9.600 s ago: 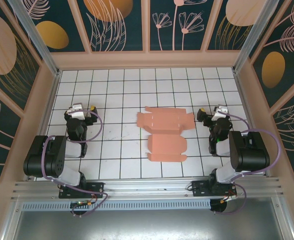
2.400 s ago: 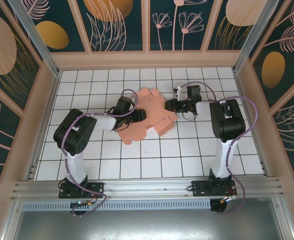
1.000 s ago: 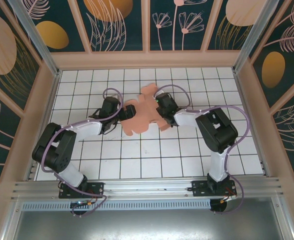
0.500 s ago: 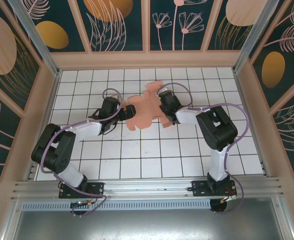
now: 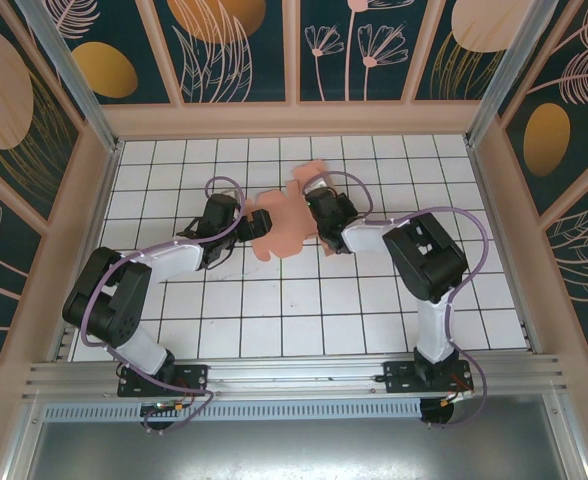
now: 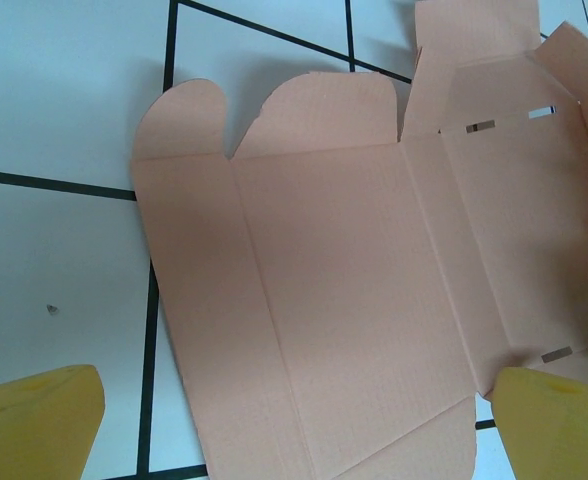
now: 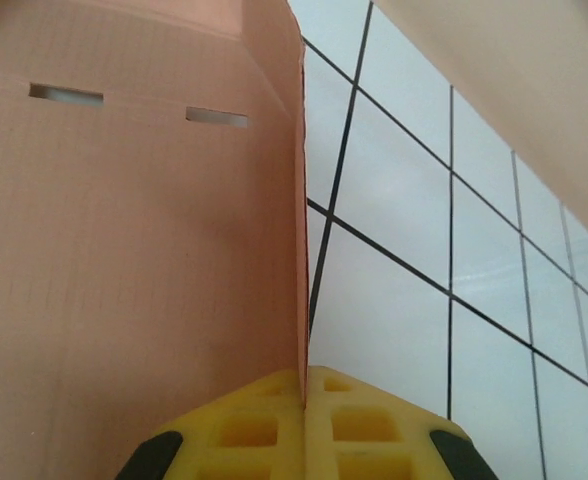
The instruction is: Fold the paper box
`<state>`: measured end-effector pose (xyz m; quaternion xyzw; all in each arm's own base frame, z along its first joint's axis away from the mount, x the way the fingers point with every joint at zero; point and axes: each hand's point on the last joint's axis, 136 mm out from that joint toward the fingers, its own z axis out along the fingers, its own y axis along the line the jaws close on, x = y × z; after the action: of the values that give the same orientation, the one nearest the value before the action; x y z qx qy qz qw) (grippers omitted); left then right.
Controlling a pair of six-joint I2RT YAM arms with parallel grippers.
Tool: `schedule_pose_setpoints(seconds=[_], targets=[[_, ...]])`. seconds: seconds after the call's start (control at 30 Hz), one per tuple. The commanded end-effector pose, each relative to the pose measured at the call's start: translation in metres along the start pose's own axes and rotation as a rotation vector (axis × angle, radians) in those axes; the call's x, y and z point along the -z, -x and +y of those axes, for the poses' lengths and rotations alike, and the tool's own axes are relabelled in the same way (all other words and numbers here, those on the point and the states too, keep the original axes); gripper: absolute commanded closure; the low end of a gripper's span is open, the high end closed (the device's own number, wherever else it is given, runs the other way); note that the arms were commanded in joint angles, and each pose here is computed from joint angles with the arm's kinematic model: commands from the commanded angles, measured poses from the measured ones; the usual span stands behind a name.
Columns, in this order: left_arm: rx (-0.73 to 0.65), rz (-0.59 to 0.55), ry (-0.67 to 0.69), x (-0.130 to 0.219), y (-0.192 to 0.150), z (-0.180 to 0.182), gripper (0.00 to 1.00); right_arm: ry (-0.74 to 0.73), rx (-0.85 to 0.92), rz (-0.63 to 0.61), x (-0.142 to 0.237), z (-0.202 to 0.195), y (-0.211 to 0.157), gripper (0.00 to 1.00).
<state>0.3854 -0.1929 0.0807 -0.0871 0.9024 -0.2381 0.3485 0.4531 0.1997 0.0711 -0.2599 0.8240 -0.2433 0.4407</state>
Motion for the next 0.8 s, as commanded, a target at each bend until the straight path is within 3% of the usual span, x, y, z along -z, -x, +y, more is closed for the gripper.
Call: schedule_pose_setpoints(seconds=[0.0,0.1,0.33,0.5,0.77], targets=[[0.006,-0.012,-0.007,0.004,0.003,0.0,0.01,-0.129,-0.018,-0.027,0.0,-0.025,0.016,1.0],[0.008,-0.013,-0.006,0.004,0.004,0.0,0.01,-0.061,-0.074,-0.045,0.002,-0.024,0.021,1.0],[0.004,-0.029,-0.024,0.006,0.009,-0.006,0.01,0.275,-0.219,-0.143,0.021,-0.011,0.029,1.0],[-0.04,-0.068,-0.064,0.007,0.038,-0.03,0.01,0.388,-0.237,-0.23,0.04,-0.003,0.039,1.0],[-0.099,-0.116,-0.13,0.006,0.078,-0.067,0.01,0.418,-0.33,-0.222,0.036,-0.022,0.038,1.0]])
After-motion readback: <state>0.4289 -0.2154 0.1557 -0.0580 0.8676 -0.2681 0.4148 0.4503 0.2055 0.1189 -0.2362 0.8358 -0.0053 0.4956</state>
